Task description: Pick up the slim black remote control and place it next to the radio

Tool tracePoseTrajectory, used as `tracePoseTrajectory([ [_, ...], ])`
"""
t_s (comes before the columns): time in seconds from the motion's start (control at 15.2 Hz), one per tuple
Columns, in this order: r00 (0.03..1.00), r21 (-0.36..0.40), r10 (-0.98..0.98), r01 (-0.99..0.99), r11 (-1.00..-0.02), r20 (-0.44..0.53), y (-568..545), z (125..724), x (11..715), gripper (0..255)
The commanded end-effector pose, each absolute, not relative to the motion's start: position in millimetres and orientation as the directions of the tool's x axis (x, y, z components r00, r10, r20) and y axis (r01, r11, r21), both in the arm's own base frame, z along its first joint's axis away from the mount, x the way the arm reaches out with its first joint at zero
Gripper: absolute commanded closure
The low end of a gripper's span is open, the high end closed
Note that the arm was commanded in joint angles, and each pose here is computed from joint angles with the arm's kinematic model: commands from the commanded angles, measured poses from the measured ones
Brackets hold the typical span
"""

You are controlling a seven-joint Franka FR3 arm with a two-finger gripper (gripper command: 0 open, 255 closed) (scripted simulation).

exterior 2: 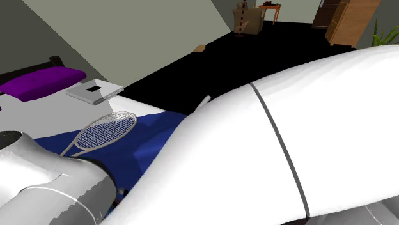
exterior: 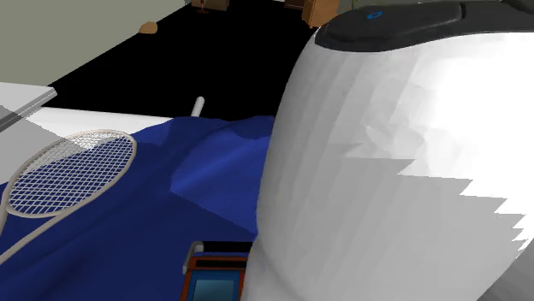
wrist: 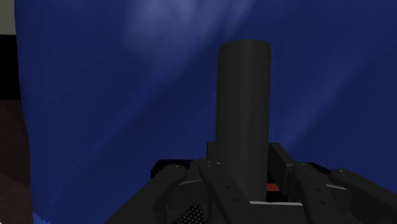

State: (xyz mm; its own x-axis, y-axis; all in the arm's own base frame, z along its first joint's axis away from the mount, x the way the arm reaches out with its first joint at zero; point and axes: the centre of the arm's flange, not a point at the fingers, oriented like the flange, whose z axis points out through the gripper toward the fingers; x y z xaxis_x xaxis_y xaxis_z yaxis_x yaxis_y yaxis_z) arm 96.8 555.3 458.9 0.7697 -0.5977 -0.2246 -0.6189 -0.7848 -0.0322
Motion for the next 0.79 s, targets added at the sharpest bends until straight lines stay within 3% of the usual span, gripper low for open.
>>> tracePoseTrajectory([
  [0.0, 0.768, -0.033, -0.599, -0.621, -0.783, -0.224, 569, 460, 73, 255],
  [0.4, 0.768, -0.033, -0.599, -0.621, -0.783, -0.224, 613, 460, 13, 255],
  [0.73, 0.768, -0.033, -0.599, -0.621, -0.783, -0.224, 613, 434, 13, 255],
])
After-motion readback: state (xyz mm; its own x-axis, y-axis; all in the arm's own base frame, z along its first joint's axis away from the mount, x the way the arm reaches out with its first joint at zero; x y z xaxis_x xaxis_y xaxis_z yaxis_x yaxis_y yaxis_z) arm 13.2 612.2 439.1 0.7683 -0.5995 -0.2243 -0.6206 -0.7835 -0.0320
